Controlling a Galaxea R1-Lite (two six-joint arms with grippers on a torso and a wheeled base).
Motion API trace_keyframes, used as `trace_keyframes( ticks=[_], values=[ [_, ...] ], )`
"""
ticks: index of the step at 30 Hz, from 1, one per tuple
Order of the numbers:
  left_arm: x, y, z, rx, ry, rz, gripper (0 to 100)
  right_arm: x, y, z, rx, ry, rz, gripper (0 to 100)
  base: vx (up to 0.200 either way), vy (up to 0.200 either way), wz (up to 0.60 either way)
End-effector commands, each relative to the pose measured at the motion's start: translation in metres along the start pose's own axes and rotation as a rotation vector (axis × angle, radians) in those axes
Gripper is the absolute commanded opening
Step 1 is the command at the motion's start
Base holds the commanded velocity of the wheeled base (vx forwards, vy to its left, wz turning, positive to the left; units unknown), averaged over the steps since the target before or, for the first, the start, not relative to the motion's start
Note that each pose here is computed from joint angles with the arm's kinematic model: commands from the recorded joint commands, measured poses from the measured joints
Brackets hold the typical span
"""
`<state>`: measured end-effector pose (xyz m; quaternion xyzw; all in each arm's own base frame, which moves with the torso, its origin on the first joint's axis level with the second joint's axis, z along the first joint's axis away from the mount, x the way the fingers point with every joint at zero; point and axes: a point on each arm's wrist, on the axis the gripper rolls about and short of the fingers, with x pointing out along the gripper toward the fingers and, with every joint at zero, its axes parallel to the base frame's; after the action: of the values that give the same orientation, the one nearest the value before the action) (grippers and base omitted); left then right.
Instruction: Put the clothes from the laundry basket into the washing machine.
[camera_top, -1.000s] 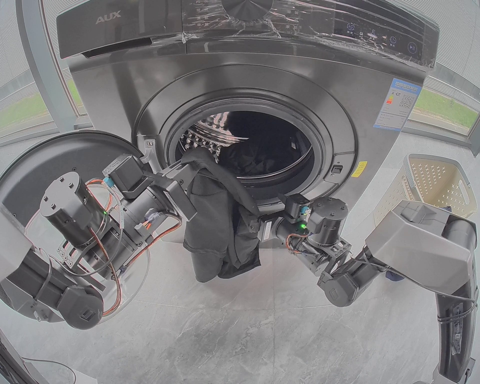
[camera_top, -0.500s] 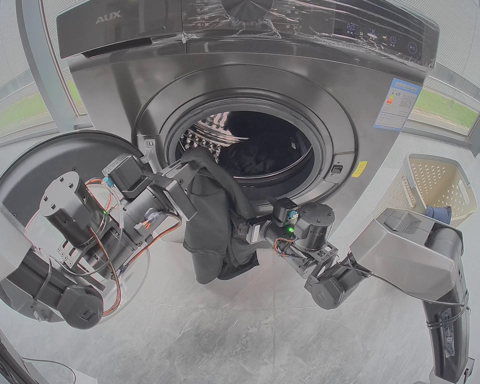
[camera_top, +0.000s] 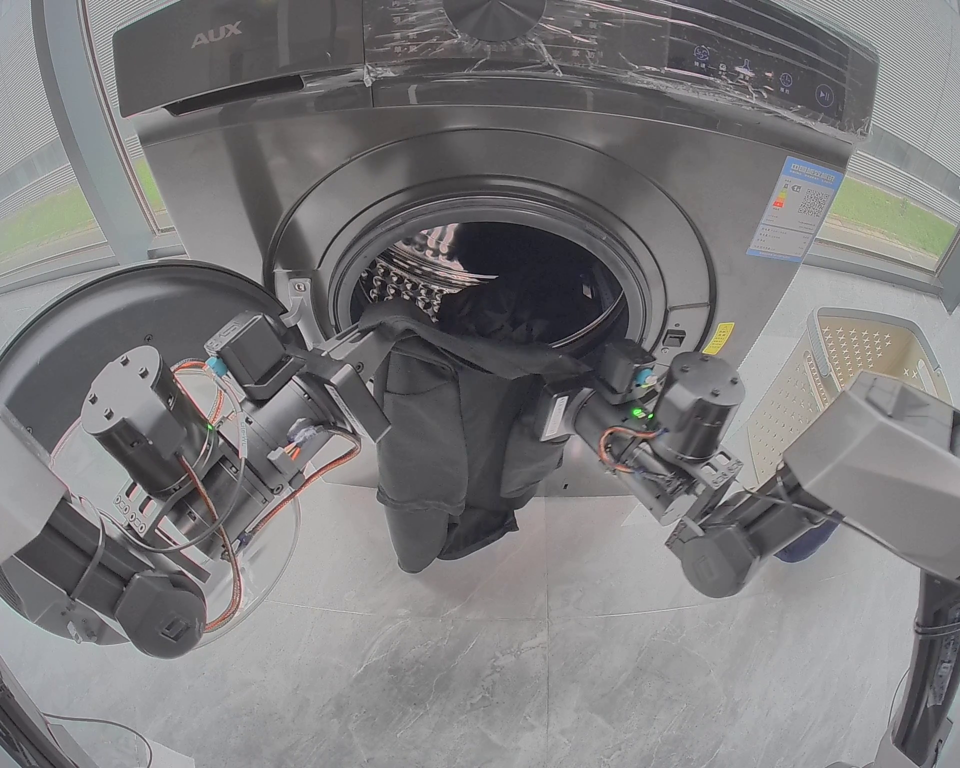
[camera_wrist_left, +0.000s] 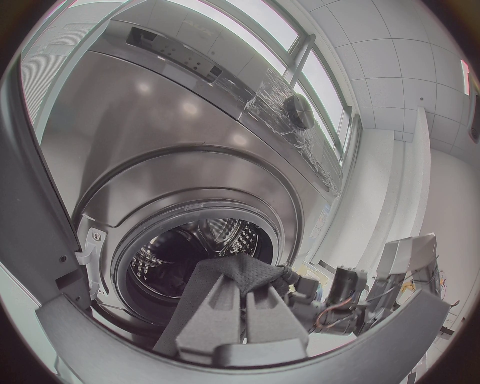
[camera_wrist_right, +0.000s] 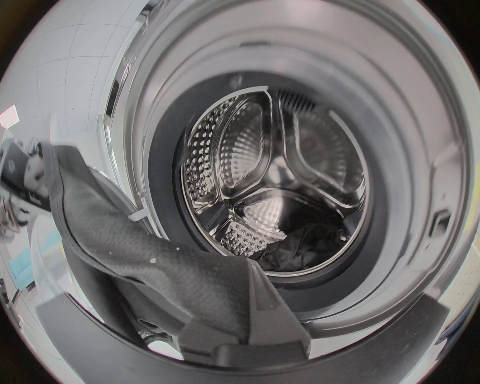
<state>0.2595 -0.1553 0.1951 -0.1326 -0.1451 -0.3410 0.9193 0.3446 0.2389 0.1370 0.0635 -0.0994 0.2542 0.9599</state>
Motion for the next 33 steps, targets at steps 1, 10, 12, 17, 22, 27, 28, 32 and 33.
trace_keyframes(
  ticks=[1, 10, 12, 17, 22, 27, 28, 32, 33],
  values=[
    [0.0, 0.001, 0.002, 0.0, -0.007, 0.004, 0, -0.041, -0.019, 0.067, -0.008, -0.053, -0.043, 0, 0.0, 0.0, 0.0],
    [-0.008, -0.004, 0.018, 0.016, -0.045, -0.004, 0, -0.085, -0.024, 0.076, 0.039, -0.084, -0.03, 0, 0.0, 0.0, 0.0],
    [-0.012, -0.006, 0.023, 0.015, -0.053, -0.009, 0, -0.087, -0.024, 0.081, 0.048, -0.122, -0.034, 0, 0.0, 0.0, 0.0],
    [-0.018, -0.012, 0.035, 0.011, -0.083, -0.024, 0, -0.091, -0.024, 0.099, 0.076, -0.19, -0.035, 0, 0.0, 0.0, 0.0],
    [-0.017, -0.009, 0.033, 0.017, -0.079, -0.011, 0, -0.096, -0.03, 0.101, 0.071, -0.193, -0.048, 0, 0.0, 0.0, 0.0],
    [-0.012, -0.005, 0.027, 0.045, -0.074, 0.028, 0, -0.102, -0.026, 0.105, 0.077, -0.197, -0.04, 0, 0.0, 0.0, 0.0],
    [-0.012, -0.005, 0.028, 0.045, -0.079, 0.032, 0, -0.103, -0.025, 0.107, 0.078, -0.199, -0.037, 0, 0.0, 0.0, 0.0],
    [-0.008, -0.006, 0.035, 0.048, -0.109, 0.034, 0, -0.104, -0.023, 0.109, 0.08, -0.208, -0.033, 0, 0.0, 0.0, 0.0],
    [-0.008, -0.006, 0.036, 0.049, -0.116, 0.034, 0, -0.104, -0.023, 0.109, 0.081, -0.208, -0.032, 0, 0.0, 0.0, 0.0]
  ],
)
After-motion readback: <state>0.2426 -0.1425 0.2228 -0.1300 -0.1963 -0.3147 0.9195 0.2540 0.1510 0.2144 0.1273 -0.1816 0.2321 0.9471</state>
